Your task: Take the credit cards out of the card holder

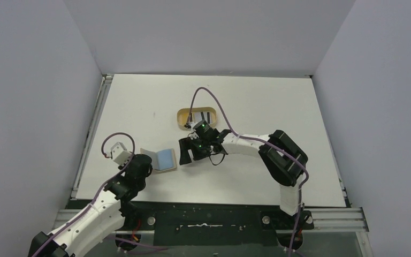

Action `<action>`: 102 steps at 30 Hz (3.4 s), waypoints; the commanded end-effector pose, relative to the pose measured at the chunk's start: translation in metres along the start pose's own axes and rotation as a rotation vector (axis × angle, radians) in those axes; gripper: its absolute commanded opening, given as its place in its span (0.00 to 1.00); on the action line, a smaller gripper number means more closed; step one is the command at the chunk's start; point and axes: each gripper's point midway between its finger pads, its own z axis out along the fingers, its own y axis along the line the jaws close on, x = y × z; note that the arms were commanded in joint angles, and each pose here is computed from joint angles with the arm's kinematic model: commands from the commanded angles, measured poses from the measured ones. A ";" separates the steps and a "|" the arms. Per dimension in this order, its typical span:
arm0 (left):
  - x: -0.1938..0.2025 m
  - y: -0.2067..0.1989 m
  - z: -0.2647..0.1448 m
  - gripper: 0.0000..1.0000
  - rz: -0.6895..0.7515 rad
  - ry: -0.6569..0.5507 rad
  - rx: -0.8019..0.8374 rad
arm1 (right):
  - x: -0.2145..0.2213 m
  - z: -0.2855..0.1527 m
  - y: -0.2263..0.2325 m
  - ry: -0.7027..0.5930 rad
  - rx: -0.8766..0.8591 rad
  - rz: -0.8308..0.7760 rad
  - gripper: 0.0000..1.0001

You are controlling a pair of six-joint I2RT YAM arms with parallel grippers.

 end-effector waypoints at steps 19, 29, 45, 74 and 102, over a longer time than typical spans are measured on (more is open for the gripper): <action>0.004 -0.001 0.000 0.00 -0.085 0.025 0.005 | -0.007 0.023 0.066 -0.181 -0.332 0.272 0.77; 0.015 -0.018 0.003 0.00 -0.111 0.064 0.092 | -0.047 -0.016 0.048 -0.239 -0.010 0.021 0.79; 0.056 -0.028 0.015 0.00 -0.174 0.176 0.159 | -0.075 0.030 0.061 -0.175 0.048 -0.089 0.79; 0.055 -0.031 0.013 0.00 -0.238 0.172 0.220 | -0.054 0.062 0.058 -0.029 0.286 -0.345 0.81; 0.049 -0.015 0.012 0.00 -0.231 0.142 0.167 | -0.009 0.009 -0.016 0.088 0.559 -0.431 0.84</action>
